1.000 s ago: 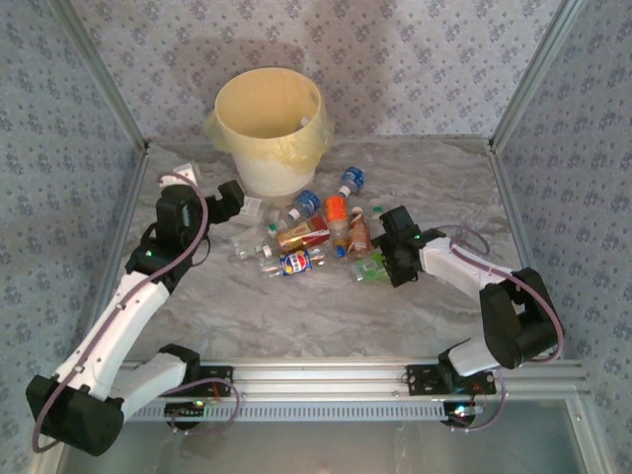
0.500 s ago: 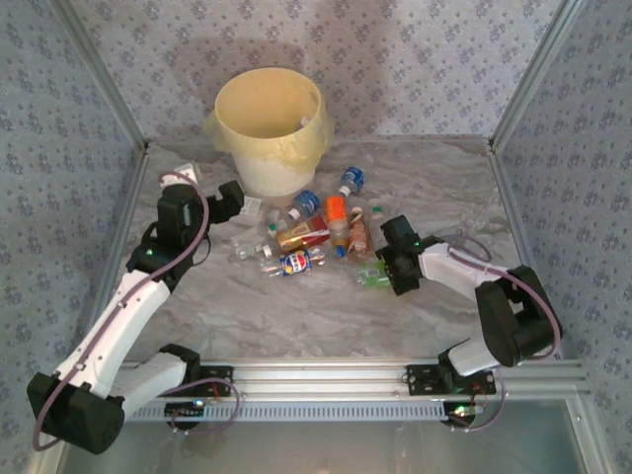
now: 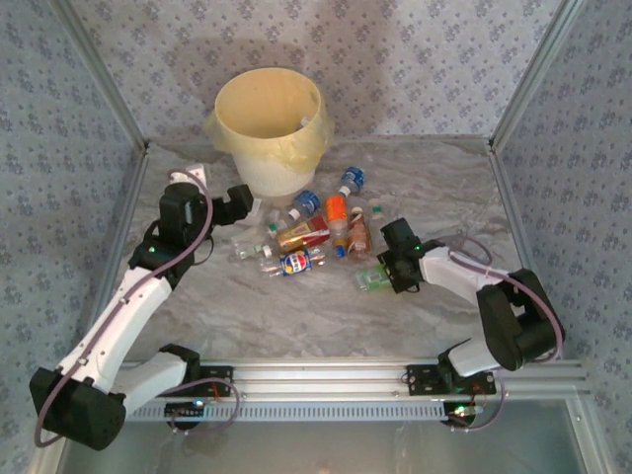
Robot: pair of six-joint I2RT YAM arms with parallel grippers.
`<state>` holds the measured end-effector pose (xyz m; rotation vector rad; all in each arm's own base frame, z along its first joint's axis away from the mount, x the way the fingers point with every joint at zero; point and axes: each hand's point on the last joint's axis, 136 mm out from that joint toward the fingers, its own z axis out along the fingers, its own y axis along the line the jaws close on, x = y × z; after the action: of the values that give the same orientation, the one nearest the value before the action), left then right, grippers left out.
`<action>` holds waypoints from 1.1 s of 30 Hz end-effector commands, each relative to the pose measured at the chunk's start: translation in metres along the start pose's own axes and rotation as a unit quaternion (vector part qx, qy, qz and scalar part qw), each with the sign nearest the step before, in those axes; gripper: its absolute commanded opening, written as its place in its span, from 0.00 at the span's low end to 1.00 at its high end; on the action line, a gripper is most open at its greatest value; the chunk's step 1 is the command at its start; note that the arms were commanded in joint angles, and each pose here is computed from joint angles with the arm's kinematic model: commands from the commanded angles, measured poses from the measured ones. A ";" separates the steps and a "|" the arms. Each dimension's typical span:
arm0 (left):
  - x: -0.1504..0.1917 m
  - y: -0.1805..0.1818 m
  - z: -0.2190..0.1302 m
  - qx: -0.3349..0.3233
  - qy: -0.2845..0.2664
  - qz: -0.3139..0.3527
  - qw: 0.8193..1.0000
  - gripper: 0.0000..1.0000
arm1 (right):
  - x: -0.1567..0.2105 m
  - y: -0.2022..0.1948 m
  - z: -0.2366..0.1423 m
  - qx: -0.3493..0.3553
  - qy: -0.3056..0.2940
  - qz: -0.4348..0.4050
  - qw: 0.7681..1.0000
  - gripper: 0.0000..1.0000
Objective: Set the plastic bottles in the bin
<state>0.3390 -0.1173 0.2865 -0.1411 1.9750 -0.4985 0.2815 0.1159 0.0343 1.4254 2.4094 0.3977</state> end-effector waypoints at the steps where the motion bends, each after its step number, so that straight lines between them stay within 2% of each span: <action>1: -0.001 -0.029 0.002 0.074 0.011 0.021 0.997 0.98 | -0.017 0.040 -0.023 -0.100 -0.057 -0.067 0.991 0.50; 4: 0.007 -0.043 0.007 0.102 0.034 0.027 0.994 0.98 | -0.018 0.064 -0.049 -0.162 -0.081 -0.136 0.974 0.42; 9: 0.027 -0.072 0.016 0.151 0.076 0.062 0.984 0.98 | -0.014 0.093 -0.085 -0.212 -0.122 -0.218 0.945 0.40; 13: 0.047 -0.097 0.021 0.183 0.104 0.111 0.971 0.98 | -0.010 0.121 -0.112 -0.273 -0.144 -0.250 0.918 0.39; 17: 0.074 -0.131 0.020 0.249 0.129 0.167 0.945 0.98 | -0.013 0.149 -0.146 -0.319 -0.181 -0.279 0.887 0.38; 20: 0.092 -0.156 0.016 0.306 0.158 0.188 0.920 0.98 | -0.013 0.161 -0.165 -0.343 -0.194 -0.285 0.874 0.38; 27: 0.124 -0.203 0.012 0.405 0.229 0.196 0.863 0.98 | 0.007 0.181 -0.190 -0.408 -0.169 -0.302 0.845 0.38; 33: 0.139 -0.219 0.030 0.406 0.240 0.208 0.857 0.98 | 0.021 0.191 -0.207 -0.442 -0.152 -0.311 0.828 0.38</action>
<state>0.2789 -0.3578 0.2378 0.9491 2.0498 -1.0681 0.3431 0.1952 0.2574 0.3108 1.9220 0.7933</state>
